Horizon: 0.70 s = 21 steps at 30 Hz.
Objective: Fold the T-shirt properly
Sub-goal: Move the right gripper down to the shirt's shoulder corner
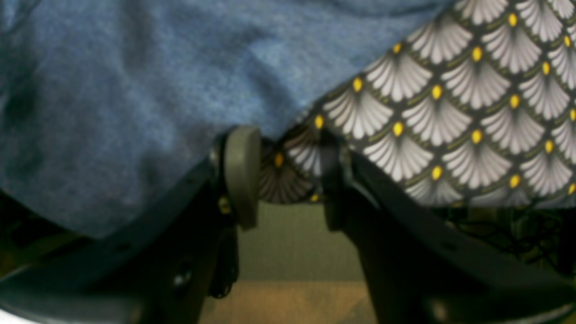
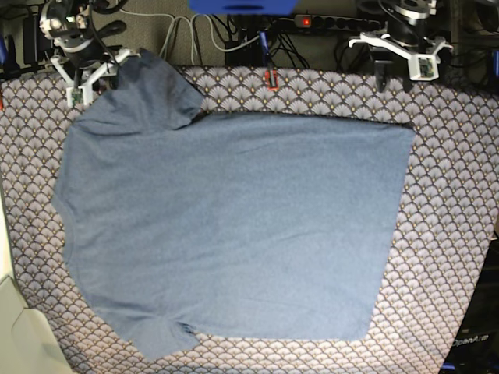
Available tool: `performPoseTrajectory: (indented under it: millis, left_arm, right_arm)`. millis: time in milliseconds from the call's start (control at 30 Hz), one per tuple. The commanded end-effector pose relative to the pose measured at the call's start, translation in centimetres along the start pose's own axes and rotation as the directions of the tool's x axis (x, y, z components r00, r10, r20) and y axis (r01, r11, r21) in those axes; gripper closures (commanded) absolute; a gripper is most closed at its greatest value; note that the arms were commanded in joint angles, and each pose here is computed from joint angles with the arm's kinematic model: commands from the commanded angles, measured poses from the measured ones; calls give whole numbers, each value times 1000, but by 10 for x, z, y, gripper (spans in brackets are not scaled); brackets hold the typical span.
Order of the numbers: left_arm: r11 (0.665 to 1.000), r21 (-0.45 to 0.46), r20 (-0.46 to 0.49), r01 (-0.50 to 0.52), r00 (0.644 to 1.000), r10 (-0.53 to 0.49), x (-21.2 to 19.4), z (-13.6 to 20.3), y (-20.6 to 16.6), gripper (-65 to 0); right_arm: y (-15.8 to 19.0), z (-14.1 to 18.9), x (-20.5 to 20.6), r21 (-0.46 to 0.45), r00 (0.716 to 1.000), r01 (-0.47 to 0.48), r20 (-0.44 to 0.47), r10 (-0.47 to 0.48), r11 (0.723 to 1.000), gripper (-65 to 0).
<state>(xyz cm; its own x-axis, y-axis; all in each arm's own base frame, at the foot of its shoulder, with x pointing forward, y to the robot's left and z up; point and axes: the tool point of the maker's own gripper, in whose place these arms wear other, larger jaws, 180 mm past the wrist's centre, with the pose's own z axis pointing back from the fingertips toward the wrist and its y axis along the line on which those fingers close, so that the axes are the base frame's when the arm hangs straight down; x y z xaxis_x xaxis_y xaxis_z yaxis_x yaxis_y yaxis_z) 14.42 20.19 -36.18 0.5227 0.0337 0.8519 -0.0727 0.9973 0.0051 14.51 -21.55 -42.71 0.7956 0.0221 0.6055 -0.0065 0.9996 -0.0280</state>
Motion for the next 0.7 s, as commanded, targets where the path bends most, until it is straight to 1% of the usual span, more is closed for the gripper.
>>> performPoseTrajectory:
  millis: [0, 133, 333, 433, 533, 667]
  left_arm:
    - [1000, 5, 34, 8, 999, -8, 9, 3, 2, -281]
    - [1000, 5, 34, 8, 999, -8, 9, 3, 2, -281]
    - [1000, 5, 33, 8, 999, -8, 8, 3, 2, -281]
    - [1000, 7, 32, 8, 999, -8, 8, 3, 3, -281]
    - [1000, 8, 29, 8, 1000, -8, 7, 3, 3, -281]
    - [1000, 8, 30, 8, 1000, -8, 7, 2, 3, -281]
  right_arm:
    - [1, 2, 5, 7, 1000, -13, 18, 13, 1000, -233]
    - [2, 2, 4, 10, 1000, -14, 14, 14, 1000, -233]
    - [18, -1, 4, 50, 1000, -27, 13, 27, 998, -229]
    - [19, -1, 5, 55, 999, -29, 16, 28, 998, -220]
    - [22, -2, 7, 60, 999, -31, 21, 30, 998, -156]
    - [21, -3, 8, 57, 999, -32, 23, 31, 998, 0]
